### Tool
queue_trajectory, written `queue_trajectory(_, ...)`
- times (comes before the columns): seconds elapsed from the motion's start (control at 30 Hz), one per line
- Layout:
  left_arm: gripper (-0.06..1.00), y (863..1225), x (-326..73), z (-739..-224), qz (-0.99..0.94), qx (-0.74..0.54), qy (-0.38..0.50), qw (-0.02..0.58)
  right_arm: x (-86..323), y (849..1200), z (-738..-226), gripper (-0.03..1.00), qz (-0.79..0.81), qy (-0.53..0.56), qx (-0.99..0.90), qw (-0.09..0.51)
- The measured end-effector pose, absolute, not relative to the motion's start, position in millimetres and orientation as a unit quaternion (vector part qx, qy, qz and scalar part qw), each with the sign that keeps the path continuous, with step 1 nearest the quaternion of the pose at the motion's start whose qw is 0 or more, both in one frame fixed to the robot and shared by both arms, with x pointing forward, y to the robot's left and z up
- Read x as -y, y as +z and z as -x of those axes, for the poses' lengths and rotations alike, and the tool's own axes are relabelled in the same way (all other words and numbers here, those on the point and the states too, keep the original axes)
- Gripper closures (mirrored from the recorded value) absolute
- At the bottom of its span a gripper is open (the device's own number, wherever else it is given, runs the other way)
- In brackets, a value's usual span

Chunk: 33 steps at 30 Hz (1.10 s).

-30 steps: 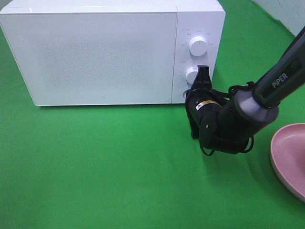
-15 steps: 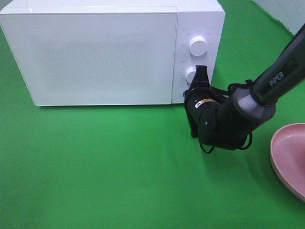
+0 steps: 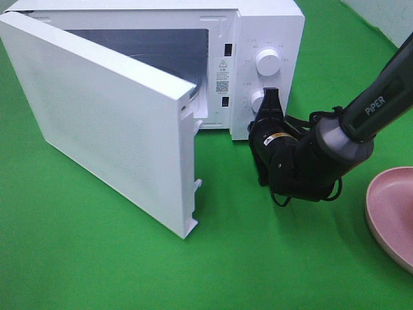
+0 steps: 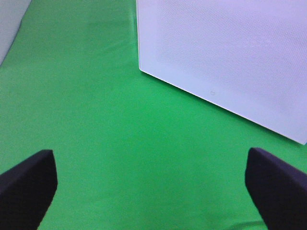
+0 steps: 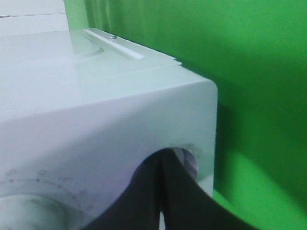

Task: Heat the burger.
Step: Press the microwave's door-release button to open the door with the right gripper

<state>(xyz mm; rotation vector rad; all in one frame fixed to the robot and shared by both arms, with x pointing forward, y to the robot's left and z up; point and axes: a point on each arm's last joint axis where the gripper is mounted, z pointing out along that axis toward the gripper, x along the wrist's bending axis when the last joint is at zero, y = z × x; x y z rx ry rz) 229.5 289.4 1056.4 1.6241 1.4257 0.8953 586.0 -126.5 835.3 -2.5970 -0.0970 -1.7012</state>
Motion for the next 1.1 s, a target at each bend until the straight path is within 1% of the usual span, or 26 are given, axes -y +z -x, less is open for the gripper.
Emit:
queue_trajectory(0.53,-0.05,1056,-289,-230,-0.639,-0.561,0.352,0.391,127,837,-584,0.96,0.836,-0.546,0.046,0.024)
queue_trajectory(0.7,-0.05,1056,-289,-230,-0.639,-0.561,0.352,0.391,133,839,-581,0.96,0.837,-0.544,0.056,0.025)
queue_trajectory(0.87,-0.05,1056,-289,-230,-0.639,-0.561,0.352,0.391,140,845,-570,0.96,0.838,-0.541,0.069,0.027)
queue_trajectory(1.1,-0.05,1056,-289,-230,-0.639,-0.561,0.352,0.391,153,860,-562,0.96,0.825,-0.563,0.040,0.021)
